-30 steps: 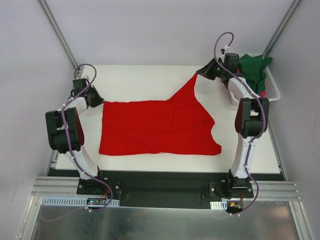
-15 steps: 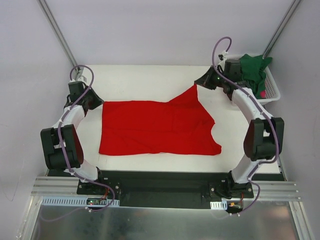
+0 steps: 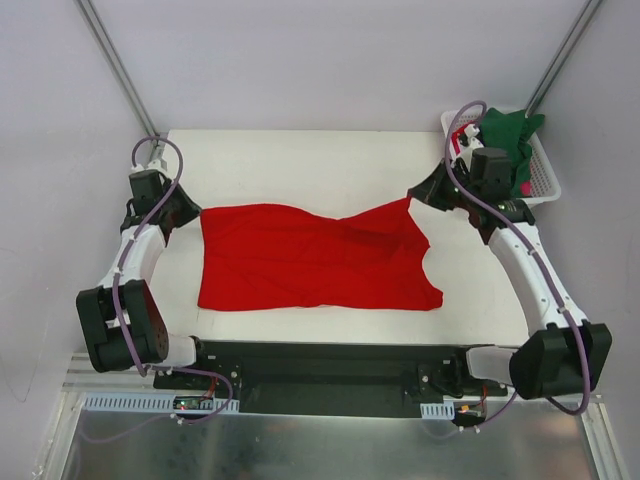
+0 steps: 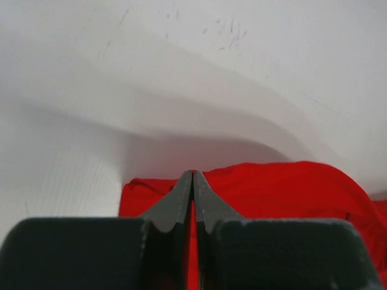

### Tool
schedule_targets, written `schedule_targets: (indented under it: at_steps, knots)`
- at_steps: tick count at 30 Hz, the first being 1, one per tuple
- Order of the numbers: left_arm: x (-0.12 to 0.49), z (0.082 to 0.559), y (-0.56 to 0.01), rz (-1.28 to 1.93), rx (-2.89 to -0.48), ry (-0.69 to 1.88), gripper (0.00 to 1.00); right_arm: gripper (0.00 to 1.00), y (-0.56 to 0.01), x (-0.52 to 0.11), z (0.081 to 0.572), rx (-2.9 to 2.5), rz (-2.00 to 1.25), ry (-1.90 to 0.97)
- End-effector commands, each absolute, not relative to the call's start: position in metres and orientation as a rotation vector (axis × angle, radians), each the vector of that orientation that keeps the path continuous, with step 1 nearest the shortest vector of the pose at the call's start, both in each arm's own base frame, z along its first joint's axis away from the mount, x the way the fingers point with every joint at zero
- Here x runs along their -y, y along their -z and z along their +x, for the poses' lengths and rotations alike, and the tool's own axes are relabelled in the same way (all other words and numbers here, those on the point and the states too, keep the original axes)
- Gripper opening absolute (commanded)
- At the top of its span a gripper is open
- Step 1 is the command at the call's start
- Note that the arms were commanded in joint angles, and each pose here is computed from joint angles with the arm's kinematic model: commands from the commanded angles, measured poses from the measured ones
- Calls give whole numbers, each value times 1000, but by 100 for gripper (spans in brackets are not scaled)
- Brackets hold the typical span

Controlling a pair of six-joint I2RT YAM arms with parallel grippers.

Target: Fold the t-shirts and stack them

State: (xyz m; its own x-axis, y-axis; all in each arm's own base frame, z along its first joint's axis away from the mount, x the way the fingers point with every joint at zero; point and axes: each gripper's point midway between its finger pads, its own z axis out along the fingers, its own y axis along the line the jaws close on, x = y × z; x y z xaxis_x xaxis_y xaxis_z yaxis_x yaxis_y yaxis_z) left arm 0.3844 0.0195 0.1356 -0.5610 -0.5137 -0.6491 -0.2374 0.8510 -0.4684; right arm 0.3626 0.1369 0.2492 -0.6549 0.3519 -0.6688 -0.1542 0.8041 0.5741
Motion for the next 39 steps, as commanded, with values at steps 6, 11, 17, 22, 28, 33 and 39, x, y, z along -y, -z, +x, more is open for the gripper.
schedule_targets:
  at_steps: [6,11,17,22,28,33,39]
  knots:
    - [-40,349,-143,-555,-2207,295,0,1,-243,-117,317,-2192,162,-661]
    - [-43,337,-143,-543,-2227,281,0,1,-241,-110,303,-2204,169,-622]
    - [-39,323,-137,-519,-2275,287,0,1,-241,-106,285,-2224,175,-611]
    - [-37,315,-133,-511,-2293,285,0,1,-242,-102,267,-2233,177,-602]
    - [-38,305,-129,-496,-2323,258,0,1,-240,-99,250,-2254,181,-594]
    - [-39,296,-119,-497,-2369,233,0,1,-229,-101,238,-2291,181,-620]
    - [-42,290,-115,-489,-2401,201,0,1,-217,-102,225,-2327,186,-633]
